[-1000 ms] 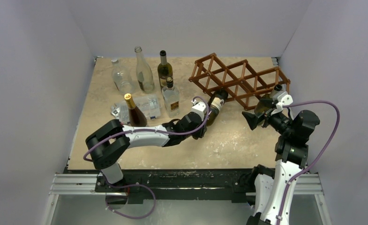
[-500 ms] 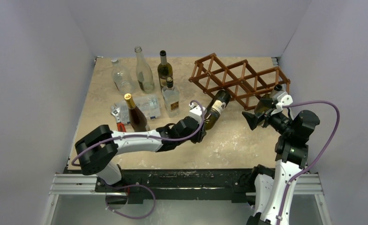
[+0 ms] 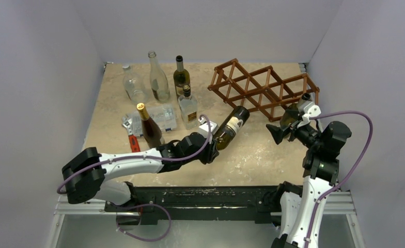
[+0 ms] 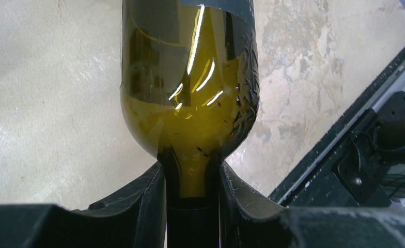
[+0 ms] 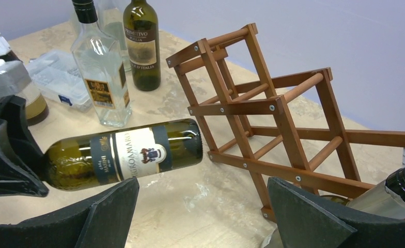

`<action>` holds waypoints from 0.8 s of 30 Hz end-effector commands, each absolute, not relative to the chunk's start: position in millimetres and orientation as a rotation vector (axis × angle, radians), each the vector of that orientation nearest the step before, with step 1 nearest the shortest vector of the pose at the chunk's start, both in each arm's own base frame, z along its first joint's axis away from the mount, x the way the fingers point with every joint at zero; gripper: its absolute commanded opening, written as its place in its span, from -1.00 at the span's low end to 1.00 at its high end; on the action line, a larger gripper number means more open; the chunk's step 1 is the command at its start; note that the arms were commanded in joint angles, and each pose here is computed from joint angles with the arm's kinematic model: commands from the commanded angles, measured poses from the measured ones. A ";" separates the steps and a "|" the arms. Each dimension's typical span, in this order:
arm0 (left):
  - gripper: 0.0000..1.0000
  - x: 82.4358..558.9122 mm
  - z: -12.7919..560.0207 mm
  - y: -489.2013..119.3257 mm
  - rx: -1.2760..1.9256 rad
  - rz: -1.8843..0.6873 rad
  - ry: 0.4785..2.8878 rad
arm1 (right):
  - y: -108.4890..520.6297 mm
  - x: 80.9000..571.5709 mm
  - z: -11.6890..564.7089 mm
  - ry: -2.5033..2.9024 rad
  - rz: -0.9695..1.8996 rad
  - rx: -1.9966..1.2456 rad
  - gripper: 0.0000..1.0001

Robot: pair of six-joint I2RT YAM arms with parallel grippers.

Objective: Take the wine bottle off the wine rack
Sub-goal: Adjust the wine bottle.

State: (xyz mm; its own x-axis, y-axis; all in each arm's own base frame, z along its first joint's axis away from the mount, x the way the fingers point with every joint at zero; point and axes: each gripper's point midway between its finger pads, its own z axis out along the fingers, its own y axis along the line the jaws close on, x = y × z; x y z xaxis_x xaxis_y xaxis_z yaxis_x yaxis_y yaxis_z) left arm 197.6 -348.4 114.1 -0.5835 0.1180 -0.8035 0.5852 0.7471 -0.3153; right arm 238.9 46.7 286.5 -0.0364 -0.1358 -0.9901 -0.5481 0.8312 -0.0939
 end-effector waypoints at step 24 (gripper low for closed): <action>-1.00 128.6 176.2 -312.2 0.660 -1.004 2.189 | 66.9 217.1 259.3 1.621 0.486 -0.959 0.98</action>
State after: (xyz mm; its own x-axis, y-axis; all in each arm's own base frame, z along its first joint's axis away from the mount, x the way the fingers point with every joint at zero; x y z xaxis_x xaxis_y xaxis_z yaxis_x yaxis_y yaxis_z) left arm 125.4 -293.8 125.6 -0.6988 0.2916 -0.6532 0.6369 0.6693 -0.3826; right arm 226.9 60.1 252.8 -0.1035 -0.2601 -0.9600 -0.7372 0.6680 -0.1015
